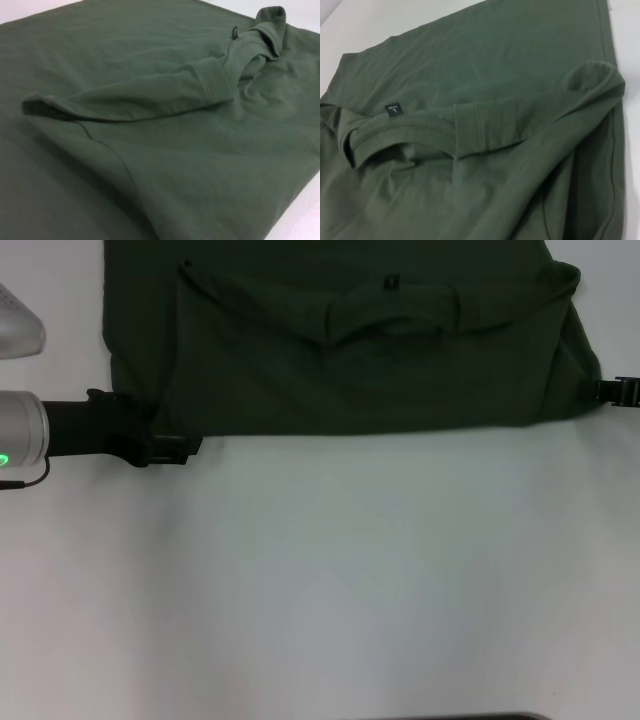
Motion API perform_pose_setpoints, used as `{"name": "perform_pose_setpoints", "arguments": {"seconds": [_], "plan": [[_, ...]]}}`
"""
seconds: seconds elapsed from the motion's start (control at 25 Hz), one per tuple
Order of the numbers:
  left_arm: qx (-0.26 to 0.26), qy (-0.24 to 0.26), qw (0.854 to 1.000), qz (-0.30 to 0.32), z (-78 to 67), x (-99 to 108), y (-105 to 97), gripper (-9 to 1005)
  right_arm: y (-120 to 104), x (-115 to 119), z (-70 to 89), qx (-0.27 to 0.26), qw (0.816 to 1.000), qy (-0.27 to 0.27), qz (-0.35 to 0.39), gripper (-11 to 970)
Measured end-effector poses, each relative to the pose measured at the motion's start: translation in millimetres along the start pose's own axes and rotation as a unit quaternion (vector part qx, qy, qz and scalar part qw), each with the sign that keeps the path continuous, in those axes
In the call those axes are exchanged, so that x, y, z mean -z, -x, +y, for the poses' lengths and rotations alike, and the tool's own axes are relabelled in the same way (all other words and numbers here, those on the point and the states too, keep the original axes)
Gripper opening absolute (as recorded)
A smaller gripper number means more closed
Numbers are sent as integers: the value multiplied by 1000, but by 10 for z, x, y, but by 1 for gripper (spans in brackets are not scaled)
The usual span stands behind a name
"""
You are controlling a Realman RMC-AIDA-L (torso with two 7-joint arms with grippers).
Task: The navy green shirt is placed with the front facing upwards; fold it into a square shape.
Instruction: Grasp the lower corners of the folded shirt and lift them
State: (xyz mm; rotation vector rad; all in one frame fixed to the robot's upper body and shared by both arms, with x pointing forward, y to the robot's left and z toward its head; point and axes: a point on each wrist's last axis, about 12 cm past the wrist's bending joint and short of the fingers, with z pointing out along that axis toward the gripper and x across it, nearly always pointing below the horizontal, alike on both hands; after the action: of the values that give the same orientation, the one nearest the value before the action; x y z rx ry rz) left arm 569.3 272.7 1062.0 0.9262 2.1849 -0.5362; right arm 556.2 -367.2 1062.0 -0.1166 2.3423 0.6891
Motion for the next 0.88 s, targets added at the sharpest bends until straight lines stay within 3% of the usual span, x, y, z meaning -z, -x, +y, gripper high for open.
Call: {"name": "perform_pose_setpoints", "arguments": {"seconds": [0.08, 0.28, 0.72, 0.88], "plan": [[0, 1, 1000, 0, 2, 0, 0, 883, 0, 0, 0, 0, 1000, 0, 0, 24], [1, 1, 1000, 0, 1, -2, 1, 737, -1, -1, 0, 0, 1000, 0, 0, 24], [-3, 2, 1000, 0, 3, -2, 9, 688, 5, -4, 3, 2, 1000, 1, 0, 24], [-5, 3, 1000, -1, 4, -9, 31, 628, 5, -3, 3, 1, 1000, 0, 0, 24]]}}
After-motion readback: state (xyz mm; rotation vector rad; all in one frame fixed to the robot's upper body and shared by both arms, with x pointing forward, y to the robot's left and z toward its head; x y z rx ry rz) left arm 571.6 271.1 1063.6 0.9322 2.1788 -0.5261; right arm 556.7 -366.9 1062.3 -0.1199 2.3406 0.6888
